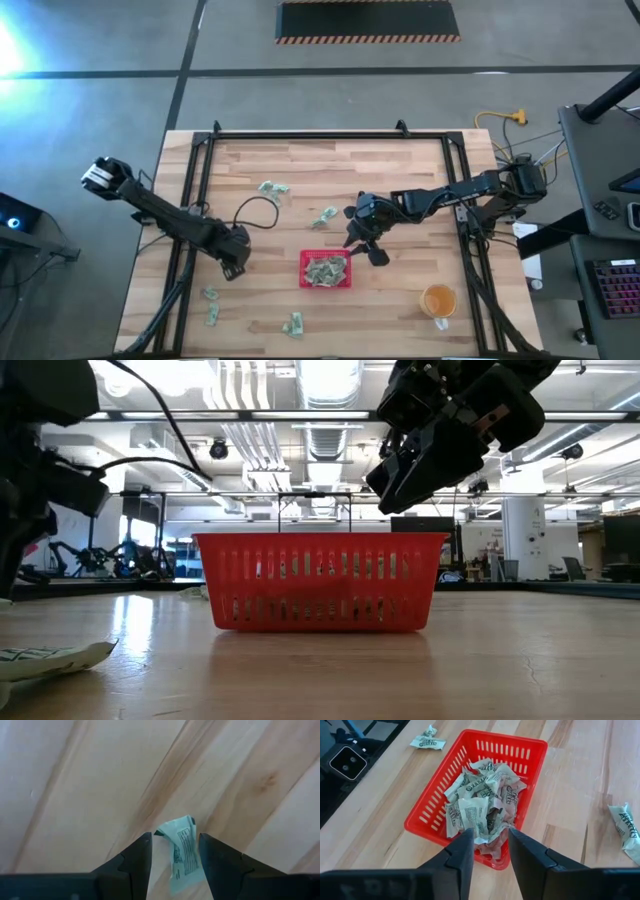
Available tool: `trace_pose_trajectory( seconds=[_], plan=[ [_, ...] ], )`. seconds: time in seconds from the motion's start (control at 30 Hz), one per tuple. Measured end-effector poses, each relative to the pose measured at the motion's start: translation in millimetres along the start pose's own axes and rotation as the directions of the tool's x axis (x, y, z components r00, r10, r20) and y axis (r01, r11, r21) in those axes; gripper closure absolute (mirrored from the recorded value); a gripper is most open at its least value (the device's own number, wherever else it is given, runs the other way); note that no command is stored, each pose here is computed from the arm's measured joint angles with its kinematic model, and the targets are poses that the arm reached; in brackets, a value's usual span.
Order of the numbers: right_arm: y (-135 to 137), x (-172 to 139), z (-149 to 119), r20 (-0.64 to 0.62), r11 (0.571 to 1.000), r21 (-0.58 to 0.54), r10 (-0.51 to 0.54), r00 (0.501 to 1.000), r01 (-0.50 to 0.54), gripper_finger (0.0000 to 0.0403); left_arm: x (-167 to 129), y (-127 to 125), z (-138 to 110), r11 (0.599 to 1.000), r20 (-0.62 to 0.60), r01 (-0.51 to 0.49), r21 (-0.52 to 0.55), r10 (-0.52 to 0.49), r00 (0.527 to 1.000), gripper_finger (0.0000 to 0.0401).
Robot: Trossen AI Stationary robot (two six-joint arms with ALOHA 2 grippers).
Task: Pick and place Stevia / Truvia into bins
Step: Put the white stevia packet into the red bin
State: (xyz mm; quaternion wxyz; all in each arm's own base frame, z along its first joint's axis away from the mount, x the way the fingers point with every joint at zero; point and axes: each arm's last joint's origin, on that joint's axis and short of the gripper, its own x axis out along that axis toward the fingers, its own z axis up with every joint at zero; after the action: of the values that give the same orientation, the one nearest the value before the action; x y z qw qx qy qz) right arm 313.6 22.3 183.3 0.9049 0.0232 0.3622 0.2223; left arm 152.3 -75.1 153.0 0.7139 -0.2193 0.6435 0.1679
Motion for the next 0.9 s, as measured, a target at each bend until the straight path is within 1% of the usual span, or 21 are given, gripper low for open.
trace_pose_trajectory(
  seconds=[0.17,0.37,0.47,0.73,0.9],
  plan=[
    [0.0,0.1,0.0,0.000,1.000,0.000,0.000,1.000,0.000,0.0293,7.3,-1.3,0.2,0.999,-0.036,-0.033,0.007,0.033,0.999,0.0255],
    [-0.1,0.1,0.3,0.003,1.000,-0.001,0.000,1.000,0.000,0.0292,8.7,-2.0,0.4,0.999,-0.046,-0.035,0.010,0.036,0.998,0.0262],
    [-0.1,0.1,0.3,0.003,1.000,-0.002,-0.001,1.000,0.001,0.0296,8.1,-2.0,0.3,0.999,-0.044,-0.029,0.021,0.030,0.999,0.0280],
    [-0.1,0.1,0.5,0.005,1.000,-0.006,-0.001,1.000,0.001,0.0306,6.8,-4.3,1.7,0.998,-0.033,-0.009,0.062,0.011,0.999,0.0345],
    [-0.1,0.1,0.5,0.006,1.000,-0.006,-0.001,1.000,0.001,0.0312,6.7,-6.3,3.0,0.997,-0.020,0.011,0.081,-0.009,1.000,0.0373]
  ],
)
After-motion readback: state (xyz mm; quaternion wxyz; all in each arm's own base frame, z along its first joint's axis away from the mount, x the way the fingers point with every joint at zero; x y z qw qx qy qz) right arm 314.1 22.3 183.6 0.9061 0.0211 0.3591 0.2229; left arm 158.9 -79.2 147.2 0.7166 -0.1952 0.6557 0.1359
